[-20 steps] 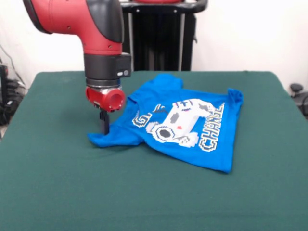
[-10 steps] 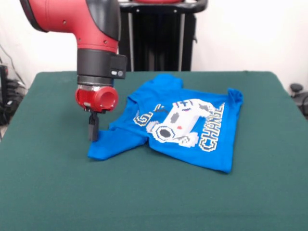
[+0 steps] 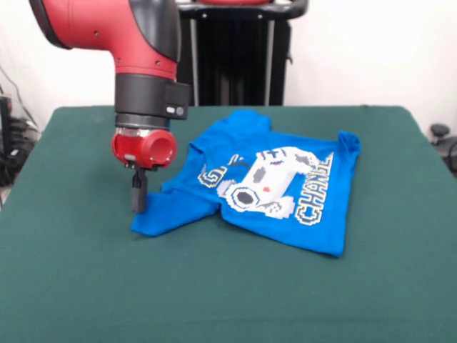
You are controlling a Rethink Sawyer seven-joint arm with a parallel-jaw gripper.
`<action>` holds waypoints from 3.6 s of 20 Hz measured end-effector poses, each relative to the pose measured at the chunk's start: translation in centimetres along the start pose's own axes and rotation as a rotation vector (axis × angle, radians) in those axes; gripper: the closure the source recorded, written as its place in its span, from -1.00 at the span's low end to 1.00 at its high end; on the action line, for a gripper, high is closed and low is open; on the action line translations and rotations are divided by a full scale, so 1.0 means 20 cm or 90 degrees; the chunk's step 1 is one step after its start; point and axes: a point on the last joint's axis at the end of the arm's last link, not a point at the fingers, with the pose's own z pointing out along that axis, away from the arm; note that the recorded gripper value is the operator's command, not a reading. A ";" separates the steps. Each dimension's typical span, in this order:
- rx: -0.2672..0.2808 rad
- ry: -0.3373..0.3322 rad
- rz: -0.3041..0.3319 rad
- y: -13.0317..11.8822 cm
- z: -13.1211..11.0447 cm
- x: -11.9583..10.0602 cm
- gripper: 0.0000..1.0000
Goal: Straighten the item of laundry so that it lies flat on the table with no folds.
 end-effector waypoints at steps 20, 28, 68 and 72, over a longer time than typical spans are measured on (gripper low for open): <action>-0.011 -0.017 -0.009 0.08 -0.04 -0.05 1.00; -0.013 -0.026 -0.006 0.08 -0.05 -0.10 -1.00; 0.005 0.037 0.050 0.16 -0.16 -0.03 -1.00; 0.009 0.050 0.055 0.14 -0.14 0.01 -1.00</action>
